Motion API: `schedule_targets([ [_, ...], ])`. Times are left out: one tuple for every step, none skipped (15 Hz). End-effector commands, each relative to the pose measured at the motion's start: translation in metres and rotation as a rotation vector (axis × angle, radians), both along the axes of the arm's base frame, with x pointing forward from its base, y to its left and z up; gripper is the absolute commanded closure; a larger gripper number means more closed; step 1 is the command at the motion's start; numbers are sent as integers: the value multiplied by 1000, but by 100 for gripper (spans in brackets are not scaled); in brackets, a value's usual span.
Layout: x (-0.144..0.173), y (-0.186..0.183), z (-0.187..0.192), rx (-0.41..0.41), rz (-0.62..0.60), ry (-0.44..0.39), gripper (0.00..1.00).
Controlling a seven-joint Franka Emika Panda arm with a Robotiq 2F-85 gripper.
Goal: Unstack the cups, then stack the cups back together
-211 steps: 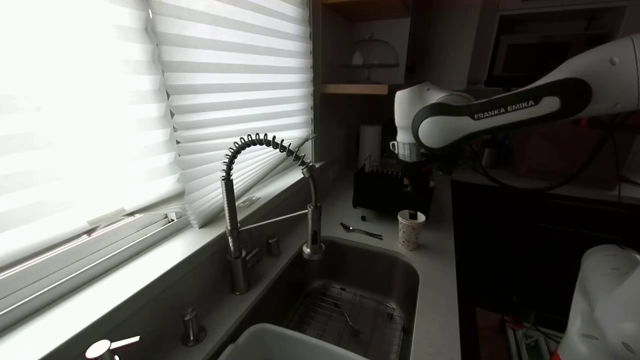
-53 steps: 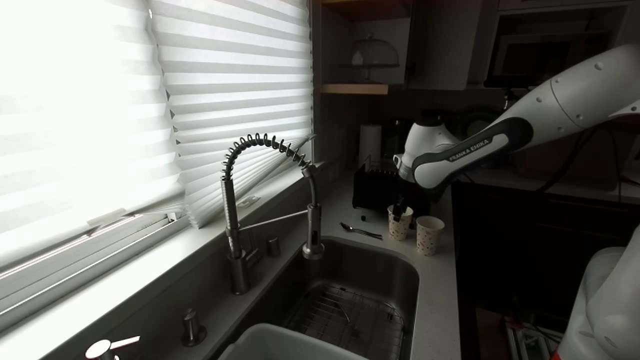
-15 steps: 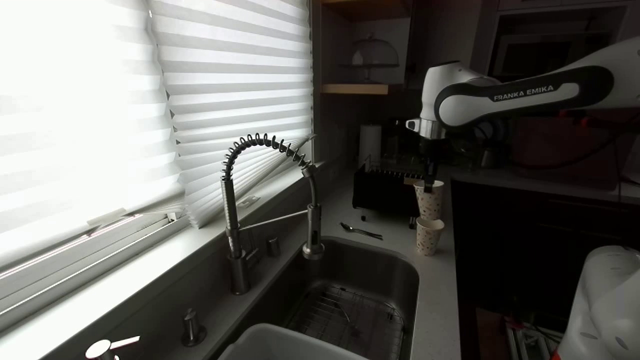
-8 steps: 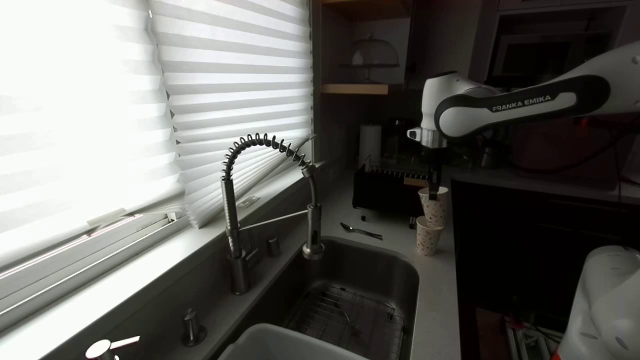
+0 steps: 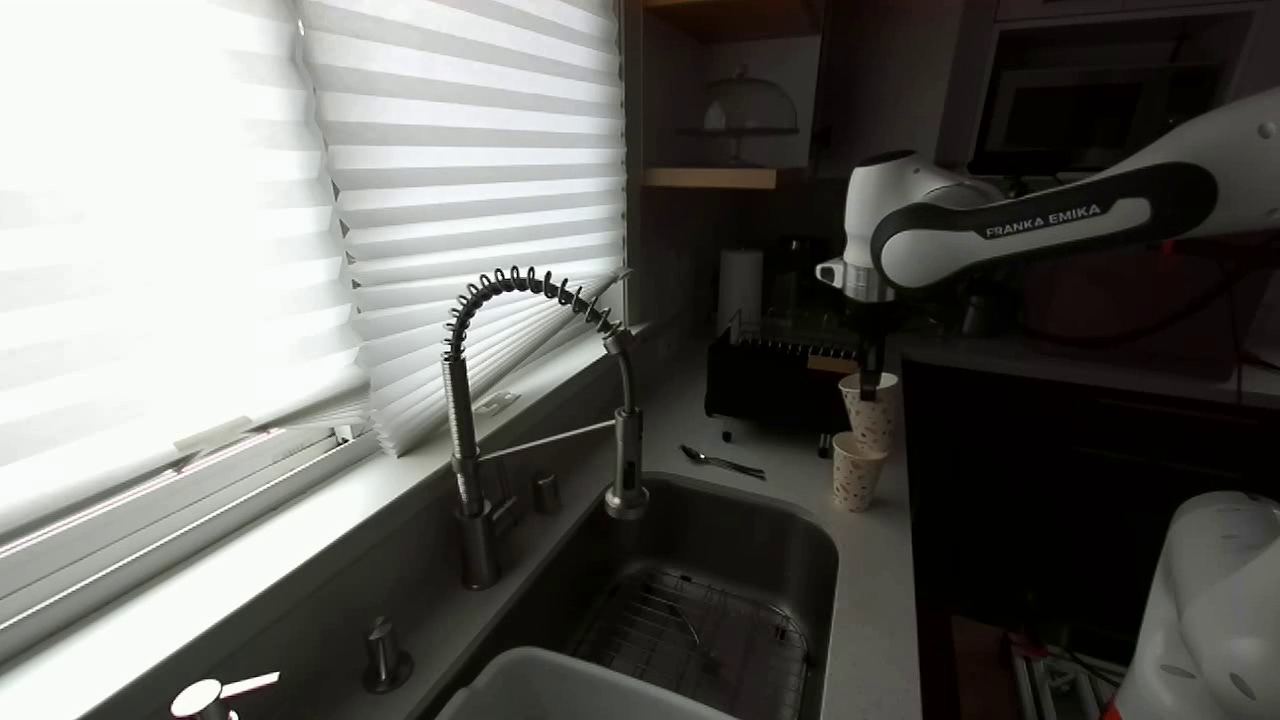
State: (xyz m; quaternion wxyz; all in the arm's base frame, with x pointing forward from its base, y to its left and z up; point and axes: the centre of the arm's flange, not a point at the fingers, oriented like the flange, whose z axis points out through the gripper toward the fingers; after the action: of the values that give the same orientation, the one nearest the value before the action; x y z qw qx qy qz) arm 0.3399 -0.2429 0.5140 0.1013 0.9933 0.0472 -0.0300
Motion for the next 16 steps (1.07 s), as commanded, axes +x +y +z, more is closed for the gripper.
schedule_targets([
  [-5,1,-11,-7,-6,-25,99],
  [-5,1,-11,-7,-7,-30,99],
  [-5,1,-11,-7,-6,-33,99],
  [-5,2,-12,-9,-4,-36,99],
  [-4,2,-12,-8,-4,-38,99],
  [-4,3,-13,-6,-5,-37,99],
  [-4,4,-14,-8,-5,-36,99],
  [-4,4,-14,-9,-10,-38,71],
  [-4,4,-14,-7,-10,-38,70],
  [-4,5,-13,-8,-11,-41,63],
  [-4,5,-12,-7,-12,-43,56],
  [-4,5,-12,-7,-13,-45,48],
  [-4,5,-10,-9,-14,-48,42],
  [-4,4,-8,-10,-15,-53,33],
  [-5,4,-4,-15,-18,-60,26],
  [-5,3,0,-15,-23,-64,19],
])
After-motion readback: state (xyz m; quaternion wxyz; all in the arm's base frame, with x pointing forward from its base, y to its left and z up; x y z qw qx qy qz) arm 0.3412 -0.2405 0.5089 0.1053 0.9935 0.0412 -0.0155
